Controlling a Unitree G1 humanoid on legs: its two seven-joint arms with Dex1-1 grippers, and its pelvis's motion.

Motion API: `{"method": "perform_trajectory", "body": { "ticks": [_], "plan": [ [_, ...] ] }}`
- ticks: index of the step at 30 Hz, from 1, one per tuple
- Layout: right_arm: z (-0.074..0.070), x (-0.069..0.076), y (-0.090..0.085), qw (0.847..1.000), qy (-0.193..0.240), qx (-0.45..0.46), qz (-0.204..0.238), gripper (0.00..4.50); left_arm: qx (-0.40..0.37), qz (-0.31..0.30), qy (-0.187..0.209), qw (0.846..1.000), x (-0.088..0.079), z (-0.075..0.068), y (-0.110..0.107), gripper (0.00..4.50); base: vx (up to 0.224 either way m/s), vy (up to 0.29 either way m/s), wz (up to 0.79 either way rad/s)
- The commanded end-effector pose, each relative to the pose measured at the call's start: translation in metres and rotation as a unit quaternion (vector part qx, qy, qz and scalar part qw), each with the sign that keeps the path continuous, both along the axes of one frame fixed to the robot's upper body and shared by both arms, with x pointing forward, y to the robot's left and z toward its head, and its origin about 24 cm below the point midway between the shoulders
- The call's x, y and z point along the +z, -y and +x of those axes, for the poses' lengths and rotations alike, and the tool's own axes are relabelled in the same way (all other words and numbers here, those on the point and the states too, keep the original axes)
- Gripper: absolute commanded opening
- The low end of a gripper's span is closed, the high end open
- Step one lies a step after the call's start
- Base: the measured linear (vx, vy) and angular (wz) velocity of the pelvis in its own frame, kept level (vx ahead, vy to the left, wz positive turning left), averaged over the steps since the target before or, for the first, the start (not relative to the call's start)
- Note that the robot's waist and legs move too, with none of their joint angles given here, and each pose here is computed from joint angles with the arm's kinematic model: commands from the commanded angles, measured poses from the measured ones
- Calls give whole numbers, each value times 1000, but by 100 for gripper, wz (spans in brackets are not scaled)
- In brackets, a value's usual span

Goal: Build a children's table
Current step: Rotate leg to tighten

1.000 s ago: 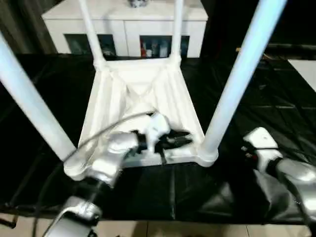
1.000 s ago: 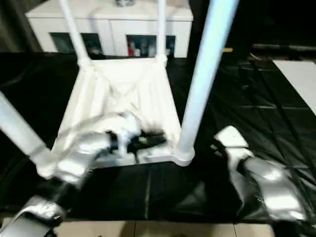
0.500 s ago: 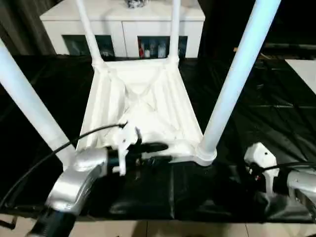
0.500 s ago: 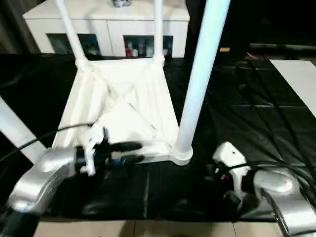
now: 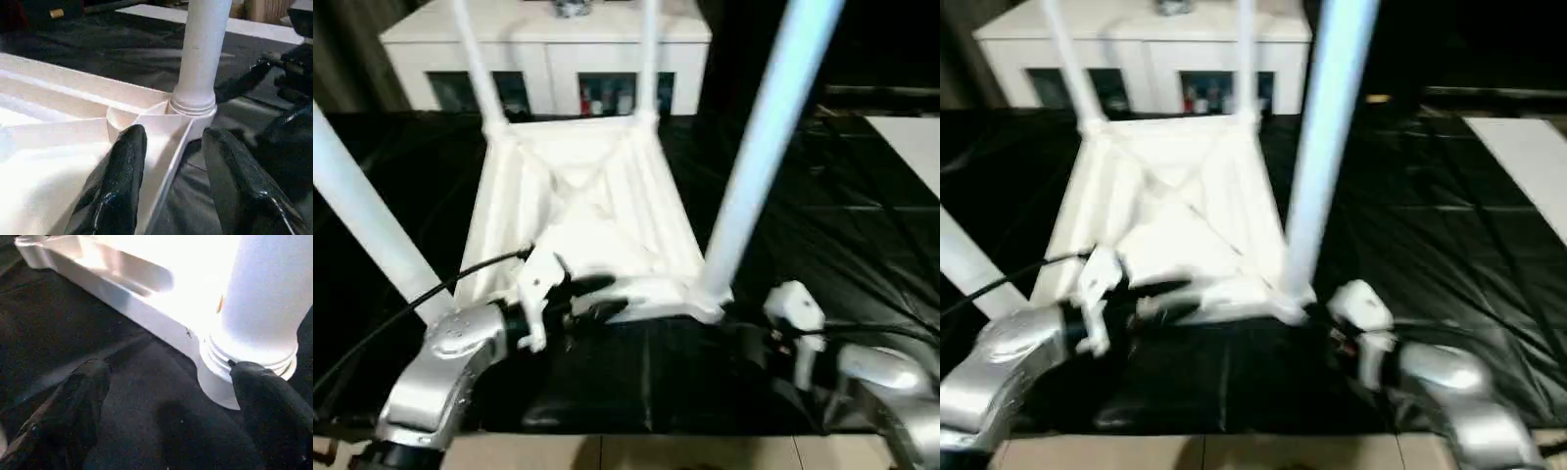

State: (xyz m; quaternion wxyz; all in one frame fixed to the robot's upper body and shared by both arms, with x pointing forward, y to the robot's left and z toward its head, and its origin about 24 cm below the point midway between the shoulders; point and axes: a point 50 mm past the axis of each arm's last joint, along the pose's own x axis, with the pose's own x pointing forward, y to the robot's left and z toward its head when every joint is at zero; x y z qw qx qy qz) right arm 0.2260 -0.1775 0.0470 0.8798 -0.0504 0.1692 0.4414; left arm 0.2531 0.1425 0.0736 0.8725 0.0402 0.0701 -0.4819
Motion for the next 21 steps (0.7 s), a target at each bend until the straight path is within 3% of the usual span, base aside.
{"method": "perform_trajectory", "body": {
  "ticks": [1,4,5,7,10,12,15,17,20,21],
  "plan": [
    [10,8,-8,999,41,-16,10,414,23,13,11,1000,0,2,-7,214,0,0,0],
    [14,11,-14,998,51,-32,35,414,45,-19,66,997,7,1,-10,214,0,0,0],
    [12,12,-17,998,48,-19,44,414,63,-80,101,990,15,-5,-13,232,0,0,0],
    [11,10,-18,998,44,-11,42,414,54,-118,107,986,16,-16,-14,247,0,0,0],
    [12,8,-18,998,51,-19,32,414,49,-104,91,989,3,-31,-18,265,0,0,0],
    [13,8,-19,997,62,-29,34,414,80,-99,108,986,1,-35,-24,283,0,0,0],
    [12,9,-25,997,59,-18,49,414,169,-139,188,957,14,-35,-40,298,0,0,0],
    [12,9,-27,997,61,-13,50,414,184,-150,206,949,16,-38,-44,313,0,0,0],
    [18,8,-26,996,68,-42,43,414,187,-146,173,956,6,-43,-46,328,0,0,0],
    [22,8,-25,994,75,-68,41,414,217,-154,149,952,4,-38,-48,334,0,0,0]
  ]
}}
